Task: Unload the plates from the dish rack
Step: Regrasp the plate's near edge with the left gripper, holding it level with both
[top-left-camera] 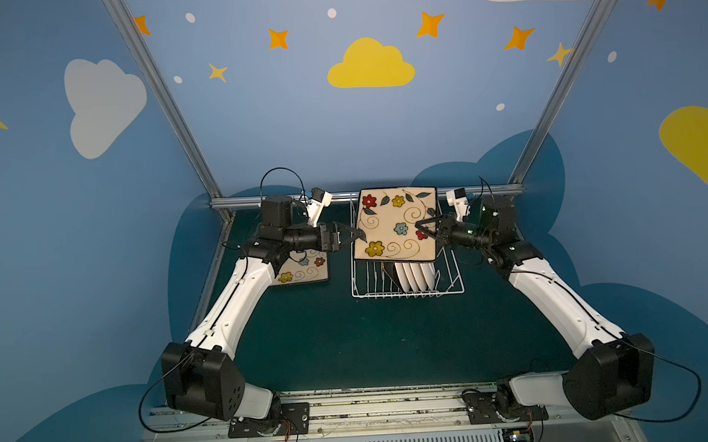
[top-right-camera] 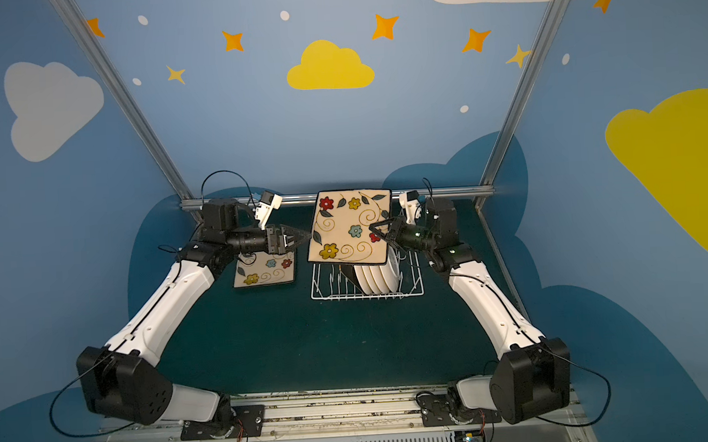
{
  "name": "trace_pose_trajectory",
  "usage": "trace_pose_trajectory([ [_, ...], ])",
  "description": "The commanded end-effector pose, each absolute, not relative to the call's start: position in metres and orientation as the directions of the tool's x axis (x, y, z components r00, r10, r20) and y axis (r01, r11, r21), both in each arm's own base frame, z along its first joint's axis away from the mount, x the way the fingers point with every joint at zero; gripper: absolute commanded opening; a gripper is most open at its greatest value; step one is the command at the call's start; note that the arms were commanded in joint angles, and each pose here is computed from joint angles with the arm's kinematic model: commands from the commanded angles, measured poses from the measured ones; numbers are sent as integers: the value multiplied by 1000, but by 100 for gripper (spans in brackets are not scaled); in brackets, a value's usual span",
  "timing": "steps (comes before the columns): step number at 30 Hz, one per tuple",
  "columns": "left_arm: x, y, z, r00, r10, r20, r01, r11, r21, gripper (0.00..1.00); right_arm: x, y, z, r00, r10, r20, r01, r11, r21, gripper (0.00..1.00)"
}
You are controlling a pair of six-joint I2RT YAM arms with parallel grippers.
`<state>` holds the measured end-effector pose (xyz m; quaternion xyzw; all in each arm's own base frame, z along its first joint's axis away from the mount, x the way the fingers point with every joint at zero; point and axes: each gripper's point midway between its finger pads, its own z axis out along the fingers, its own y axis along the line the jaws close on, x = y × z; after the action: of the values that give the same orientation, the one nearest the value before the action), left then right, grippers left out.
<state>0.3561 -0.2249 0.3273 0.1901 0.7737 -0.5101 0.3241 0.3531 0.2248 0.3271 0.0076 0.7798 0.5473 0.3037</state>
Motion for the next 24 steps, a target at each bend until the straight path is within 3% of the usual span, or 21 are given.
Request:
trace_pose_trajectory([
  [1,351,-233,336,-748,0,-664,633,301,-713,99,328,229,413,-641,338,-689,-629,284,724,0],
  [18,366,-269,330,-774,57,-631,629,183,-755,97,329,245,408,-647,305,-699,-660,234,714,0],
  [22,365,-275,325,-781,70,-621,623,162,-765,80,329,246,404,-652,303,-695,-655,236,718,0],
  [24,364,-278,323,-785,78,-614,618,156,-770,76,330,246,401,-656,302,-691,-650,238,721,0],
])
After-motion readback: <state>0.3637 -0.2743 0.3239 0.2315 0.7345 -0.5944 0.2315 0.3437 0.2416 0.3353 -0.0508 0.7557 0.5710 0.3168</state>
